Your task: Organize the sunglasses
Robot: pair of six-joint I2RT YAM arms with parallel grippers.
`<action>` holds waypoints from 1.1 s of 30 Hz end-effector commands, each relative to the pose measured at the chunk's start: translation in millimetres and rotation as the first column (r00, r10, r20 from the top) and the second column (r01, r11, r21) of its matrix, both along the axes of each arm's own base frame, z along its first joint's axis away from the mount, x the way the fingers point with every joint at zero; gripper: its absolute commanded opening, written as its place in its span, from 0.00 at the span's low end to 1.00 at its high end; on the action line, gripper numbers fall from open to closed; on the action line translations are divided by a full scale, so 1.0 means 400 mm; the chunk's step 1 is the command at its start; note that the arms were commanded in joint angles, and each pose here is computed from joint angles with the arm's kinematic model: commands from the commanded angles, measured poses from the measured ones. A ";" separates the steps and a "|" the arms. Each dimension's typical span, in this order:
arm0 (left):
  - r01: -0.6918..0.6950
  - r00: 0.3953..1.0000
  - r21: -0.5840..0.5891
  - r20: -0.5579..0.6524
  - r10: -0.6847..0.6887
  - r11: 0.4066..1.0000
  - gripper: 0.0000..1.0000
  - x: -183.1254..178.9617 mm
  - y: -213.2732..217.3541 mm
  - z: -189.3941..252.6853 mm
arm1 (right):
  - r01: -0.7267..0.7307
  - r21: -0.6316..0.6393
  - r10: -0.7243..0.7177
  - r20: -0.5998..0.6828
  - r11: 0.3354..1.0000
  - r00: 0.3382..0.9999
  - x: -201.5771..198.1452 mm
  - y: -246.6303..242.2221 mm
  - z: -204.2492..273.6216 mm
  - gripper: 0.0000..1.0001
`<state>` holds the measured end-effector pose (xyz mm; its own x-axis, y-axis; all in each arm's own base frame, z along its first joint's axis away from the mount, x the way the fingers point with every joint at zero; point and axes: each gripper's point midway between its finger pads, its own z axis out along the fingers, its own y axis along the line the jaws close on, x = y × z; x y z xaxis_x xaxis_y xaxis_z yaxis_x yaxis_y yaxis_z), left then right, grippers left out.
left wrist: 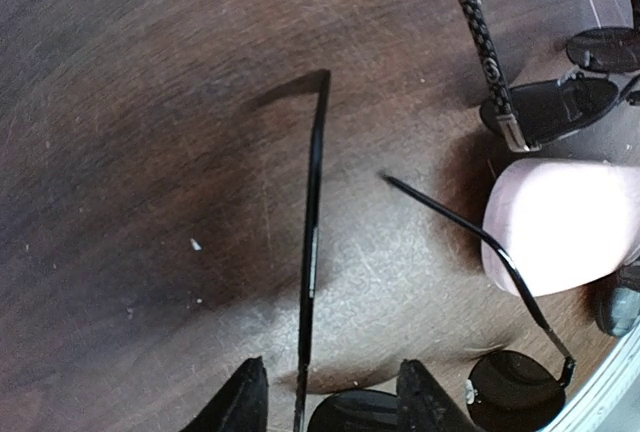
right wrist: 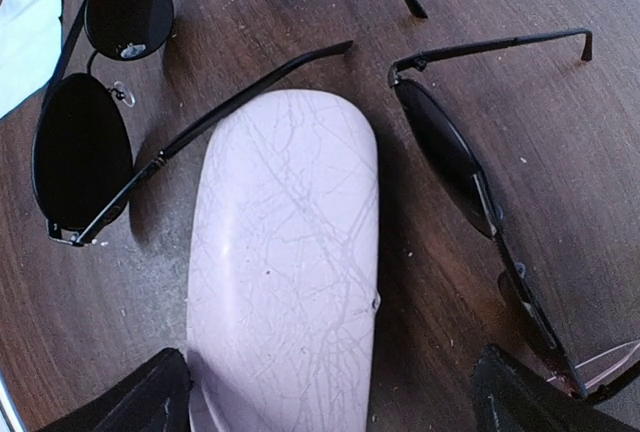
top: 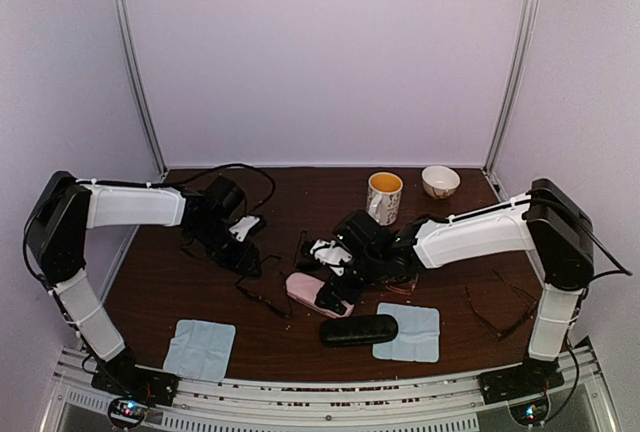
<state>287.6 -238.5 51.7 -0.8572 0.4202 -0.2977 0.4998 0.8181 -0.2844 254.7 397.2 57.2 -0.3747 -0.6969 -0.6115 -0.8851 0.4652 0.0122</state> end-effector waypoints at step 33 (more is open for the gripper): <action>-0.595 0.801 0.225 0.246 0.546 0.772 0.02 0.143 0.447 -0.014 | 0.095 -0.067 -0.090 0.072 0.993 0.993 0.084 0.061 -0.018 0.70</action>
